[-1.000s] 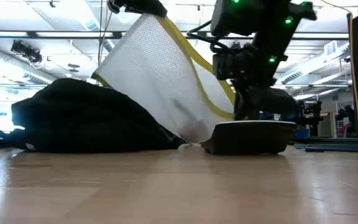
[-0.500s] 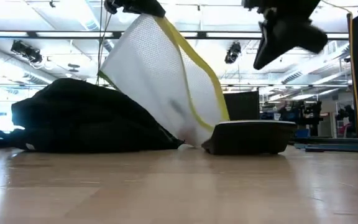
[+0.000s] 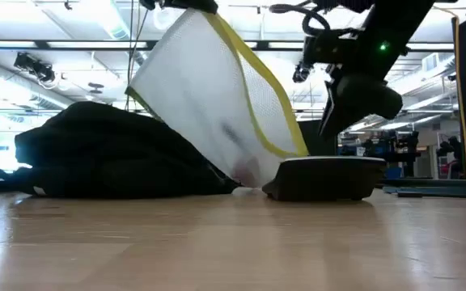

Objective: Unpack backpack
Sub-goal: Close the zip lock bag

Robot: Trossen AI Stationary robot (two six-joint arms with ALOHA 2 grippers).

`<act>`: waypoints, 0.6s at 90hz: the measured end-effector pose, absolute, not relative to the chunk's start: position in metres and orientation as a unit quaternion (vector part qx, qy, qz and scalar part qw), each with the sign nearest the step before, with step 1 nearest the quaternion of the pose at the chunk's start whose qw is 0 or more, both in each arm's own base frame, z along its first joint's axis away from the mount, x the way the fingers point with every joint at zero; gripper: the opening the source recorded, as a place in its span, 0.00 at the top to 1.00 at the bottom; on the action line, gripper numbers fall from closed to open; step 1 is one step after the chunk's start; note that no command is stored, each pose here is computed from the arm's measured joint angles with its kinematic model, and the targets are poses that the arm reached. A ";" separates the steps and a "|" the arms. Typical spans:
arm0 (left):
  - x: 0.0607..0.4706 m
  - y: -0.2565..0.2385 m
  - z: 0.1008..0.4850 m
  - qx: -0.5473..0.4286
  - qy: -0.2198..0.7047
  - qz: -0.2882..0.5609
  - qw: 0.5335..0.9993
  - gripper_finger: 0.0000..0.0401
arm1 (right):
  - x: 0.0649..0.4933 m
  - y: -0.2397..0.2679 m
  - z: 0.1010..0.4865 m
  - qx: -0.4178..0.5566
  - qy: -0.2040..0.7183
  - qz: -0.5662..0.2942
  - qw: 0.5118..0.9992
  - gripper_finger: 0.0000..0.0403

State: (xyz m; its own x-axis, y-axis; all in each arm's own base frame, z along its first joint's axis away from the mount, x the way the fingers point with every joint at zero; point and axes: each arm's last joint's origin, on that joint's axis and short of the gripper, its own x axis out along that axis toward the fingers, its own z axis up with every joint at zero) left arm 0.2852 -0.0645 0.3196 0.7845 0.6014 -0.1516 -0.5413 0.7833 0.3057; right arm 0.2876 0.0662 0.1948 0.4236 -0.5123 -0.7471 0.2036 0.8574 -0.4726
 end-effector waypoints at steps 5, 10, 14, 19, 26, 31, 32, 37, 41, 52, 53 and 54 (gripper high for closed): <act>0.285 -0.064 0.323 0.123 0.118 0.306 0.937 1.00 | 0.288 0.067 0.191 -0.150 0.484 -0.211 0.836 0.74; 0.286 -0.064 0.324 0.126 0.118 0.306 0.936 1.00 | 0.287 0.070 0.186 -0.144 0.478 -0.197 0.844 0.68; 0.286 -0.064 0.325 0.130 0.120 0.305 0.936 1.00 | 0.288 0.073 0.183 -0.145 0.470 -0.183 0.851 0.63; 0.286 -0.064 0.325 0.131 0.119 0.305 0.936 1.00 | 0.289 0.077 0.179 -0.145 0.453 -0.168 0.863 0.57; 0.286 -0.064 0.326 0.130 0.118 0.305 0.936 1.00 | 0.287 0.081 0.174 -0.143 0.437 -0.157 0.874 0.48; 0.286 -0.064 0.326 0.129 0.116 0.305 0.936 1.00 | 0.288 0.083 0.173 -0.136 0.423 -0.155 0.882 0.42; 0.286 -0.064 0.326 0.129 0.116 0.305 0.936 1.00 | 0.289 0.083 0.173 -0.135 0.420 -0.155 0.884 0.41; 0.286 -0.064 0.326 0.128 0.116 0.305 0.937 1.00 | 0.290 0.084 0.172 -0.128 0.404 -0.155 0.892 0.36; 0.286 -0.064 0.327 0.127 0.114 0.305 0.937 1.00 | 0.290 0.083 0.170 -0.123 0.394 -0.158 0.897 0.32; 0.287 -0.063 0.329 0.121 0.105 0.309 0.937 1.00 | 0.293 0.077 0.168 -0.116 0.364 -0.178 0.907 0.26; 0.287 -0.063 0.329 0.121 0.105 0.309 0.938 1.00 | 0.293 0.076 0.167 -0.116 0.365 -0.179 0.906 0.26; 0.287 -0.063 0.329 0.121 0.105 0.309 0.938 1.00 | 0.293 0.075 0.167 -0.117 0.366 -0.180 0.906 0.25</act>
